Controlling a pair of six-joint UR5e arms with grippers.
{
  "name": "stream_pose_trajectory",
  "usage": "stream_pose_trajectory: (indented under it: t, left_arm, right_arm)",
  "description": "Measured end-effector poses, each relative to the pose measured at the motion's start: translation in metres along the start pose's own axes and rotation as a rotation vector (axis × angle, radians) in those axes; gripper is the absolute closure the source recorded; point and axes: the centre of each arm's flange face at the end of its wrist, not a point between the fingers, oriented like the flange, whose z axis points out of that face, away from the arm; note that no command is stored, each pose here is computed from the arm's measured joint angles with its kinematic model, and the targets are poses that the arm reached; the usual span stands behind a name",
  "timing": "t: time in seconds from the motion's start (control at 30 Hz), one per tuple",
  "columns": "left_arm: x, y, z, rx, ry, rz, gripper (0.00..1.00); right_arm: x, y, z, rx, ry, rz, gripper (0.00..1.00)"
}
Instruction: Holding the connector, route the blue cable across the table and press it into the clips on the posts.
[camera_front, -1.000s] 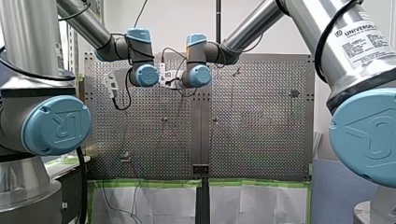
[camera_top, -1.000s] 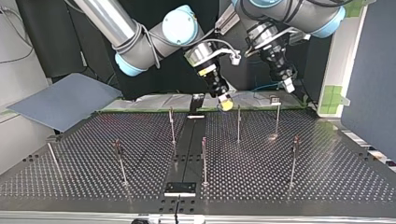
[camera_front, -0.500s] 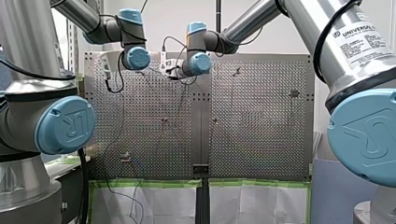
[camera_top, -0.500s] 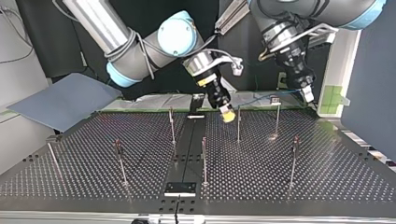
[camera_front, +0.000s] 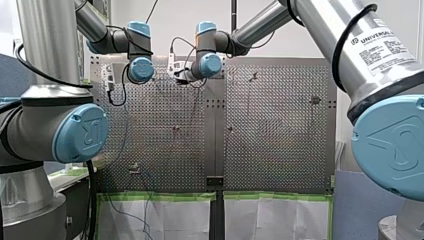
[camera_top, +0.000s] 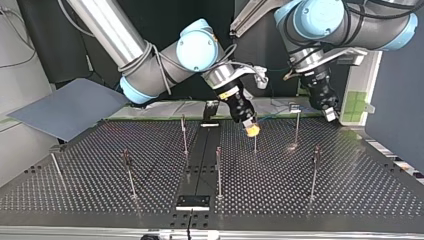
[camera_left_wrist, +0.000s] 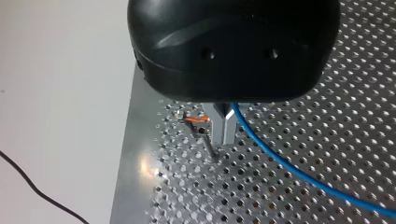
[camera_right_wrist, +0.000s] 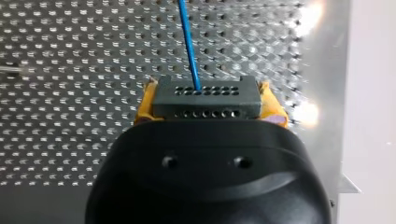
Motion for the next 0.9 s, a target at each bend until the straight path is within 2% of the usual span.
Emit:
stream_pose_trajectory:
  t: [0.13, 0.37, 0.53, 0.7, 0.9]
  left_arm:
    - [-0.002, -0.004, 0.004, 0.034, -0.005, -0.023, 1.00]
    - [0.001, -0.013, 0.027, 0.072, -0.004, -0.046, 1.00]
    - [0.004, -0.018, 0.049, 0.092, 0.003, -0.046, 1.00]
    - [0.005, -0.011, 0.063, 0.095, 0.013, -0.029, 1.00]
    - [-0.001, 0.003, 0.075, 0.068, 0.000, -0.024, 1.00]
  right_arm:
    - [0.009, 0.003, 0.007, -0.003, 0.013, 0.003, 1.00]
    - [-0.004, -0.002, 0.022, 0.003, -0.029, 0.005, 1.00]
    - [0.008, -0.005, 0.030, 0.009, -0.008, 0.005, 1.00]
    - [0.026, -0.006, 0.033, 0.014, 0.017, 0.007, 1.00]
    - [0.051, -0.006, 0.035, 0.014, 0.039, 0.020, 1.00]
